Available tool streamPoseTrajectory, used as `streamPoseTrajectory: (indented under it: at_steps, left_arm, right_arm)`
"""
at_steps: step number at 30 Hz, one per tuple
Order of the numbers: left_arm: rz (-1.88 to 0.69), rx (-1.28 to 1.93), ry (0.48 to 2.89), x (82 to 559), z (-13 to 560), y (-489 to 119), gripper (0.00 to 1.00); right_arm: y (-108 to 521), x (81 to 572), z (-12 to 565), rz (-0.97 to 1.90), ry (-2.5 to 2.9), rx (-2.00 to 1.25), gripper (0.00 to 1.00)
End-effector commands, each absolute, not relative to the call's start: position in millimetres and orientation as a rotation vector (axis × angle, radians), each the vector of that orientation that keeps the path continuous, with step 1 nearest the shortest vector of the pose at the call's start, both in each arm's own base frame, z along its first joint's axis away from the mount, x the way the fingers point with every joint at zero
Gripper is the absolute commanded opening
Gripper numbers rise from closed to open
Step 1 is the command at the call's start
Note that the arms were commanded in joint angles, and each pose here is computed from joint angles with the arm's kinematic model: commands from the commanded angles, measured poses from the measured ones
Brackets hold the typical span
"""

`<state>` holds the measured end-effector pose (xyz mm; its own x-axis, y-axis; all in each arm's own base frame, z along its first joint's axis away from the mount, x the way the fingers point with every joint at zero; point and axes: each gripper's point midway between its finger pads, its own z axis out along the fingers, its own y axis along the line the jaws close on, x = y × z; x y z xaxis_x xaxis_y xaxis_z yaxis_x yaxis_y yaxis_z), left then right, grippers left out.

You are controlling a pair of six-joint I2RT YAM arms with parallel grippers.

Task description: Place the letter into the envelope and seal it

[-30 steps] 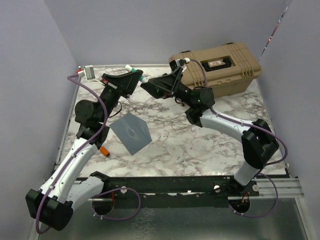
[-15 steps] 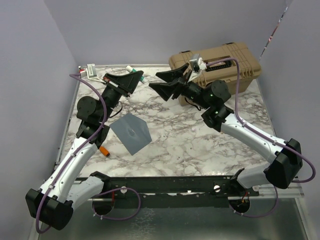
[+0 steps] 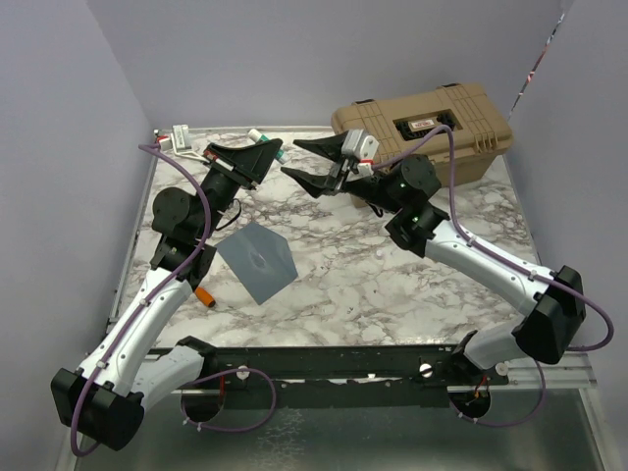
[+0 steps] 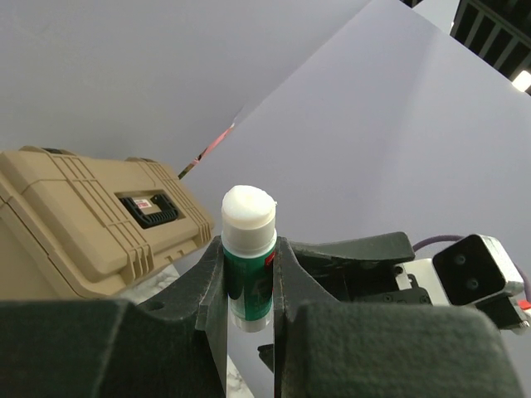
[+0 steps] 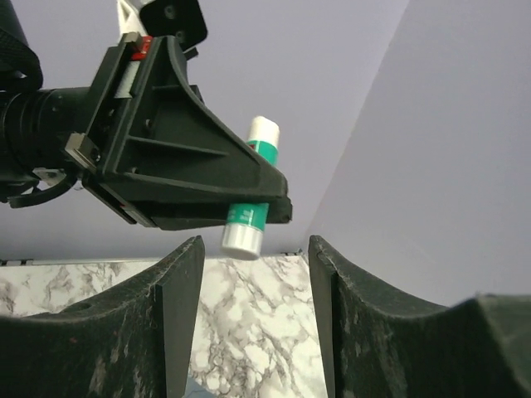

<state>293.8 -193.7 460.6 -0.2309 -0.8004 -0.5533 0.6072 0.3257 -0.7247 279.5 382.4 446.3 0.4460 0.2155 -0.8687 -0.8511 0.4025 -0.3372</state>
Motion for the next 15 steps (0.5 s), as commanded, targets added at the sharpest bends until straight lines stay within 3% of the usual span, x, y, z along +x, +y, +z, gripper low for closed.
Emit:
streamPoseTrajectory:
  at_steps: [1,15]
  left_arm:
    - [-1.333,-0.188,1.201,288.6,477.8,-192.7,0.0]
    - [-1.332,-0.173,1.196,287.1,480.8,-193.4,0.0]
  right_arm:
    - [397.5,272.6,451.4,0.722,0.753,-0.983,0.53]
    - [394.8,274.8,466.0,0.787,0.803,-0.868,0.01]
